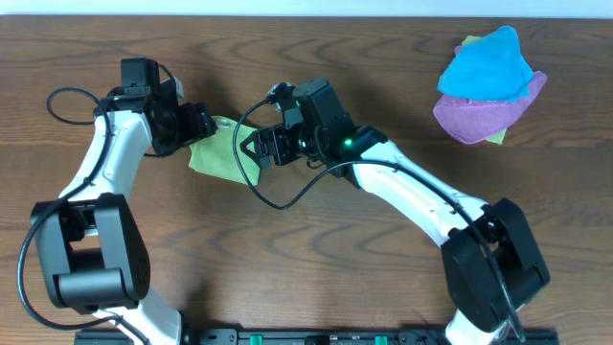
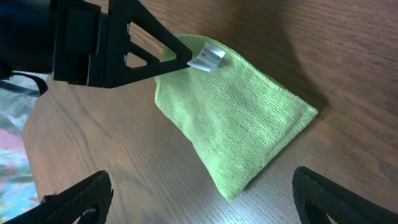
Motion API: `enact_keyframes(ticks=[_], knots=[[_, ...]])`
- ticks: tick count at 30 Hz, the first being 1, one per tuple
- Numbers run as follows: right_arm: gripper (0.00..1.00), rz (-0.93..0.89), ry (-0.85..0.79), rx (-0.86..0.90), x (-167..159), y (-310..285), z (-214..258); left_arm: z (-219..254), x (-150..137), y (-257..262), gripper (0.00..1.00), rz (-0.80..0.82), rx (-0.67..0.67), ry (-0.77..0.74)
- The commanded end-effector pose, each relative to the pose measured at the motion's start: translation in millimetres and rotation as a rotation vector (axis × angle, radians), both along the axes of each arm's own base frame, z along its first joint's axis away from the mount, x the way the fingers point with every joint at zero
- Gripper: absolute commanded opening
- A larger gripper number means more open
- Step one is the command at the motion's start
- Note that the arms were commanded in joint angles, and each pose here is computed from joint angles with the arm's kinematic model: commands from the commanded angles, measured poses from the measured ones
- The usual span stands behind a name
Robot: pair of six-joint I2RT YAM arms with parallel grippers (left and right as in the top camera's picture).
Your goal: Fold the cloth
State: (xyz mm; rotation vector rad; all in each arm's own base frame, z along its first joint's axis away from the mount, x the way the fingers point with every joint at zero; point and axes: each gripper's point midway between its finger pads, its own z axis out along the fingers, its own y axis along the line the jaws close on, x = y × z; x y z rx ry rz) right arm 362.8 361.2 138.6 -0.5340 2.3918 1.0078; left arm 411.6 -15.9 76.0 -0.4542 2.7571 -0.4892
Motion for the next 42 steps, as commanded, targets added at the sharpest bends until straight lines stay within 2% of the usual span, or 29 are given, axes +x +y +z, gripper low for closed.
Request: enact_keyframes(ticks=[1, 8, 10, 12, 14, 16, 18, 22, 25, 33, 37, 42], knots=[[0.93, 0.013, -0.062, 0.032, 6, -6, 27, 22, 8, 15, 0.82, 0.018, 0.049, -0.061], [0.93, -0.055, -0.103, -0.036, 13, -57, 55, 61, -1, 39, 0.84, 0.079, 0.063, -0.123], [0.91, -0.064, -0.114, -0.060, 9, -77, 66, 66, -7, 41, 0.80, 0.086, 0.056, -0.119], [0.83, -0.082, -0.118, -0.086, 3, -101, 79, 68, -13, 39, 0.71, 0.087, 0.045, -0.103], [0.83, -0.103, -0.117, -0.106, -5, -123, 90, 66, -18, 33, 0.61, 0.077, 0.021, -0.079], [0.86, -0.132, -0.118, -0.132, -18, -150, 101, 65, -23, 27, 0.59, 0.065, -0.008, -0.059], [0.89, -0.183, -0.114, -0.152, -30, -176, 107, 64, -25, 27, 0.59, 0.072, -0.013, -0.046], [0.94, -0.287, -0.129, -0.144, -60, -220, 109, 58, -32, 33, 0.71, 0.133, -0.012, 0.000], [0.95, -0.383, -0.150, -0.109, -87, -248, 109, 47, -41, 34, 0.75, 0.193, -0.039, 0.050], [0.99, -0.665, -0.239, 0.057, -155, -294, 102, 8, -68, 15, 0.76, 0.260, -0.183, 0.167], [0.99, -0.748, -0.282, 0.134, -173, -302, 97, -8, -76, 6, 0.77, 0.299, -0.248, 0.196], [0.99, -0.804, -0.281, 0.137, -180, -309, 85, -25, -80, 1, 0.81, 0.355, -0.294, 0.206]])
